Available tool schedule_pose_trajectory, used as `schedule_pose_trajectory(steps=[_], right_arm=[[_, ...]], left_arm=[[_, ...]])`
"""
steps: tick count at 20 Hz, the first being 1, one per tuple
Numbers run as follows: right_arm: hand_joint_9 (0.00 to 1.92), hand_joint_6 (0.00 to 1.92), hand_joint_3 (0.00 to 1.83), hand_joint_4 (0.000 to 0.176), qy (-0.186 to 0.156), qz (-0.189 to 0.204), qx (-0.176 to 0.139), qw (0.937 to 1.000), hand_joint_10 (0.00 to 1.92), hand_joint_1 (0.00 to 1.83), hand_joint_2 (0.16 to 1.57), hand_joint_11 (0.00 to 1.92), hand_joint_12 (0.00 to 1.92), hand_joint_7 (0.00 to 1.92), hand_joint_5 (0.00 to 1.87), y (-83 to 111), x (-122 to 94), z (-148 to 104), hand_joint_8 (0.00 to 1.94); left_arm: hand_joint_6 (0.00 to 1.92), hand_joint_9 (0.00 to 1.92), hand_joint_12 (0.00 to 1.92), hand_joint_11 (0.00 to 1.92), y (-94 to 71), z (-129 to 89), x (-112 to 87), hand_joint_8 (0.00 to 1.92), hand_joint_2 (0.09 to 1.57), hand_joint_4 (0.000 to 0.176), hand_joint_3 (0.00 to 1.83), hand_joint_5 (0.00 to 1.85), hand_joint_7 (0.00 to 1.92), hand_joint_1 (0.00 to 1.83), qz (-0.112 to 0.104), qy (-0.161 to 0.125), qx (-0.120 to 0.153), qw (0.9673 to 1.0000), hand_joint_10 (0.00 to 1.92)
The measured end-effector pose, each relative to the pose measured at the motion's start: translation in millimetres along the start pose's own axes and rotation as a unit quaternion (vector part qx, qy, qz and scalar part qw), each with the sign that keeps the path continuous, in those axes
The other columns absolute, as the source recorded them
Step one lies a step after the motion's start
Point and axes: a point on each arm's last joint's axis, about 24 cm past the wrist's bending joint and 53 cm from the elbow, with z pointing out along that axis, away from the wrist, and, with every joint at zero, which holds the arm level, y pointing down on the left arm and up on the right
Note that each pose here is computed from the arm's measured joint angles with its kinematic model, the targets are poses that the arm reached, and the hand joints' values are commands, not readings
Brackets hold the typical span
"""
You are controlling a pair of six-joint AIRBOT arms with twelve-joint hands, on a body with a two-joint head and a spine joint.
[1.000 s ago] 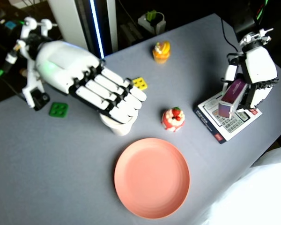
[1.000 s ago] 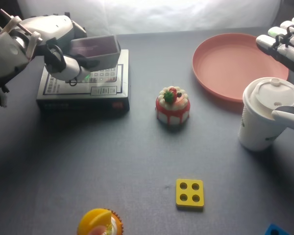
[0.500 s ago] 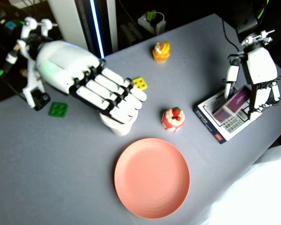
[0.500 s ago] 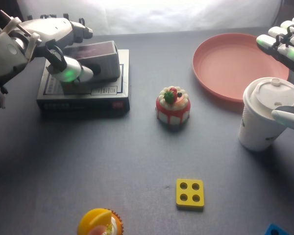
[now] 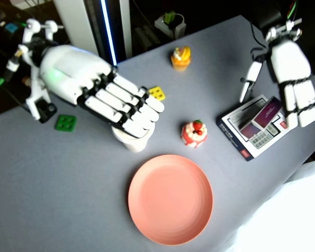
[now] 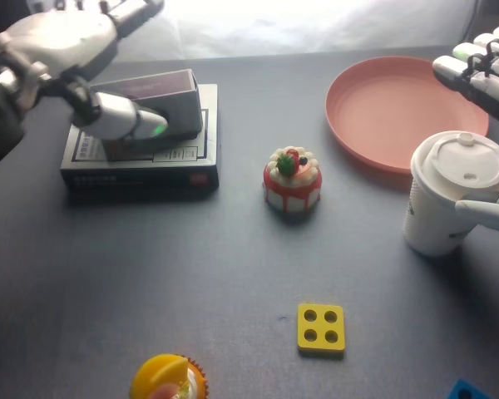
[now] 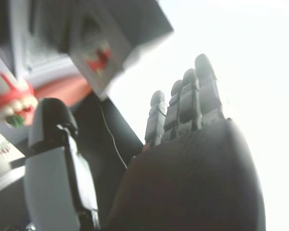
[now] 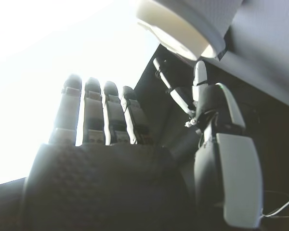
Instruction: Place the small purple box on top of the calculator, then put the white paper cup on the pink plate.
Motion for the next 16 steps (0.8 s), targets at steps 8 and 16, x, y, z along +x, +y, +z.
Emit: schedule_pose_trajectory(steps=[8, 16], right_arm=[[0.0, 0.0, 0.0, 0.022, 0.034, 0.021, 0.01, 0.9992, 0.0, 0.63, 0.98, 0.0, 0.0, 0.0, 0.0, -18.9, 12, 4, 0.0], [0.0, 0.0, 0.0, 0.076, 0.075, 0.036, 0.026, 0.9962, 0.0, 0.71, 0.97, 0.0, 0.0, 0.0, 0.0, -31.5, 39, 27, 0.0]], left_arm=[[0.0, 0.0, 0.0, 0.0, -65.7, -49, -16.0, 0.0, 0.99, 0.17, 0.01, 0.01, 0.0, 0.87, 0.016, -0.056, 0.13, 0.9898, 0.0], [0.01, 0.0, 0.0, 0.0, -85.2, -61, -17.6, 0.0, 0.99, 0.157, 0.0, 0.04, 0.0, 0.85, 0.03, -0.065, 0.166, 0.9836, 0.0]])
